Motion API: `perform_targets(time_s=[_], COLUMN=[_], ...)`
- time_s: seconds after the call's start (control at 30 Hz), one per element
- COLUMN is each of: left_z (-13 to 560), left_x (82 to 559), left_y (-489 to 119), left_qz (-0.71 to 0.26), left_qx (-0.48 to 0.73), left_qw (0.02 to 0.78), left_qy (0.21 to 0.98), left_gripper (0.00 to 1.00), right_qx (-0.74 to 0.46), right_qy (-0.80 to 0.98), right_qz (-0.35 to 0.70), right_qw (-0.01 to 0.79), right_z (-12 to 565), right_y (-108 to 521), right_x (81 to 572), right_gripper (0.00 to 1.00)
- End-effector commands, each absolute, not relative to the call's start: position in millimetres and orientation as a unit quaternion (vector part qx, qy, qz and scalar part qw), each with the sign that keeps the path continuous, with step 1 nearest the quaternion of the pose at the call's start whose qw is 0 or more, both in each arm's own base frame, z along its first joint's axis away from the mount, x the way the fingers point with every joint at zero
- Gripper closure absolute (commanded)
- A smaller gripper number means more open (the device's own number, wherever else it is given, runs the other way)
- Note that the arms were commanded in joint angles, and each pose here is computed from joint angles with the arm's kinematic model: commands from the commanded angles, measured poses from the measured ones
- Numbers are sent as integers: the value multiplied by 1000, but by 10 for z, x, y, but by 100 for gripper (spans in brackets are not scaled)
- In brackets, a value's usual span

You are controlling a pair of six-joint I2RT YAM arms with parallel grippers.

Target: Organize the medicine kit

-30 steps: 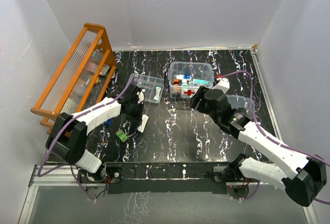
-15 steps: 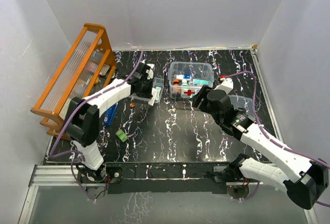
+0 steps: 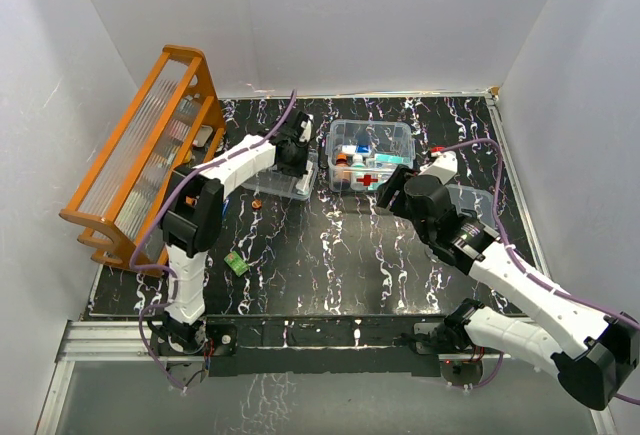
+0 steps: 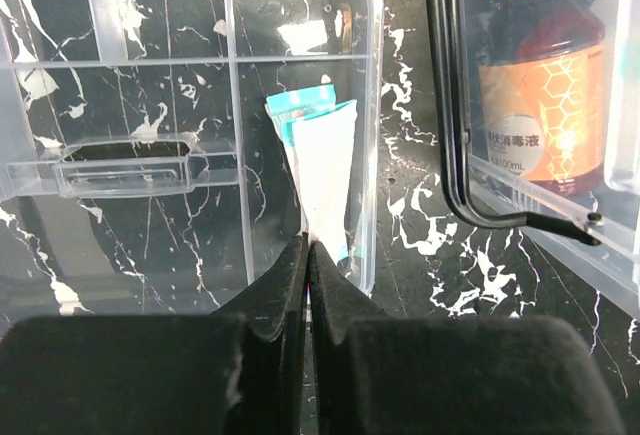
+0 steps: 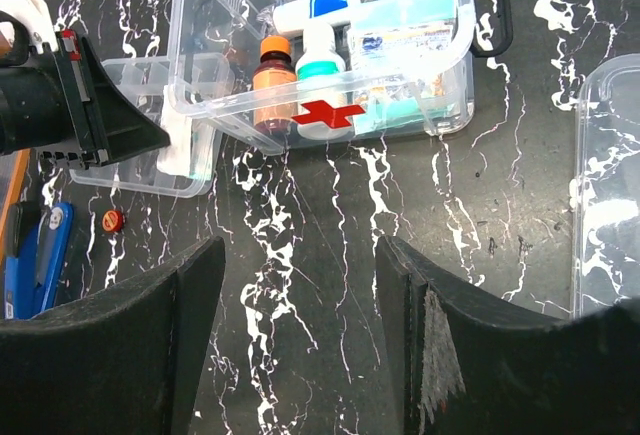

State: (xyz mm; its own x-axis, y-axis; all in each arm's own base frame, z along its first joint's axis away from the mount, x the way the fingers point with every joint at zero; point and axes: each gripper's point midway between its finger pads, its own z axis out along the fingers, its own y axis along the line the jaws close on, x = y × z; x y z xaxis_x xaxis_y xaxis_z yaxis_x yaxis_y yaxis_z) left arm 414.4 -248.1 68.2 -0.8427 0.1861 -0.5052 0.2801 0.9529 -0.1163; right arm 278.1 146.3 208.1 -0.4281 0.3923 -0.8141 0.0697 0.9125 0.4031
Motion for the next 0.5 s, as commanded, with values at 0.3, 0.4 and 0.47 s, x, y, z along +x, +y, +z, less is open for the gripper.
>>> perform_targets(time_s=[0.3,0.4,0.47], left_z=[587,690,791], left_x=[4157,4174,4189], left_y=[-2352,-2377,-2395], left_qz=[-52,-59,-62], left_qx=[126,133,138], left_qw=[228,237,242], left_qy=[964,961,958], left_gripper=[93,84,80], right_qx=[148,148,147], right_qy=[822,822,822], right_qz=[141,143,144], right_qw=[532,532,530], right_z=[2142,2141,2140], right_y=[1367,1378,1387], right_x=[2816,2817,2822], right_gripper=[40,40,40])
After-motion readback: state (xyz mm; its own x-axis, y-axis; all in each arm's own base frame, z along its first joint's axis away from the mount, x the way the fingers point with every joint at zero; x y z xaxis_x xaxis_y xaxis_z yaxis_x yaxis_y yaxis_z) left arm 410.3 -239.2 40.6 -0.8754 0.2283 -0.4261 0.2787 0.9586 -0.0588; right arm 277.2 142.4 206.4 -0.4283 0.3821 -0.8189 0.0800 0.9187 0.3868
